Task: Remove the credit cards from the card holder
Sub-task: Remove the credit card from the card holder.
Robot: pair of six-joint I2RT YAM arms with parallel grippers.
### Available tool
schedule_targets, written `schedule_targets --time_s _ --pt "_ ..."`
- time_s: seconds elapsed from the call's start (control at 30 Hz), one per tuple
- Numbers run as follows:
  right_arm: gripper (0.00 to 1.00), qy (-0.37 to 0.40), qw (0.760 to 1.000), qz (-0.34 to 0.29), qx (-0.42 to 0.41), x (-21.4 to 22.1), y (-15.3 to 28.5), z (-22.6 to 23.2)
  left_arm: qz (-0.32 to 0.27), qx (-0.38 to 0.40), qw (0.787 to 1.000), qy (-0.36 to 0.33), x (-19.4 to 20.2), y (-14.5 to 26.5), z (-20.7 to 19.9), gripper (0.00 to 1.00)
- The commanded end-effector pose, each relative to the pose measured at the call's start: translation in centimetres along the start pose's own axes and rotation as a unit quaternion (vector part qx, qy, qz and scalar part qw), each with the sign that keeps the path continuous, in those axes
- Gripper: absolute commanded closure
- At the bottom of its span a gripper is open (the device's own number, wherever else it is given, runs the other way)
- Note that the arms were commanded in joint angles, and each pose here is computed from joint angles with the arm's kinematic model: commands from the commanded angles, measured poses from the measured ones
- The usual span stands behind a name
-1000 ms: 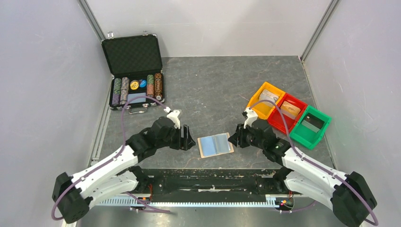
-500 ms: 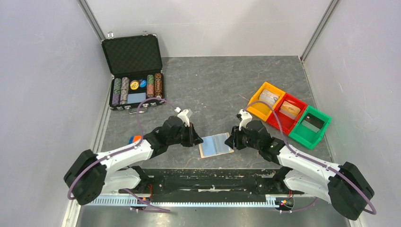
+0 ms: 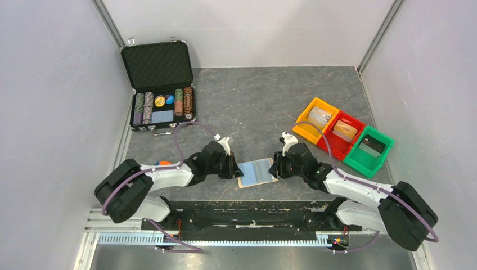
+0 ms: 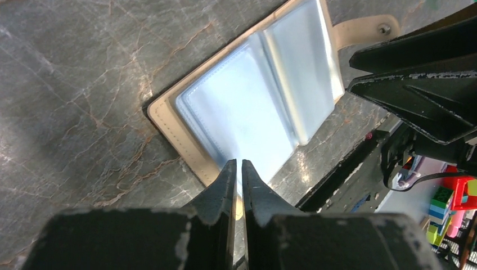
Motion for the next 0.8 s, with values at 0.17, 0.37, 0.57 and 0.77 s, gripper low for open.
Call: schedule_targets --time_s 0.17,0.37,0.57,0.77 --pt "0.65 0.006 1.000 0.001 0.003 0.7 -0.9 -0.4 0.007 0.016 1.000 0.005 1.1 -0.9 0.7 0.88" --pt "0.65 0.003 1.000 0.008 -0.015 0.9 -1.4 0.1 0.014 0.019 1.000 0.006 1.4 -1.1 0.9 0.89" --pt "0.84 0.007 0.999 0.004 -0.033 0.0 -1.5 1.0 0.018 0.021 1.000 0.006 1.5 -1.1 0.8 0.89" --pt "1.00 -0.002 0.995 -0.033 -0.092 -1.8 -0.3 3.1 0.022 0.018 1.000 0.007 1.5 -0.8 0.8 0.87"
Point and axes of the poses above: each gripper's point midway between its finger pads, its own y axis back along the fingers, its own z axis along the line the jaws close on, x = y × z, the point moved 4 cm from there along y, back along the fingers, and after that the axes turned 2 degrees about y, right-handed, at the moved point
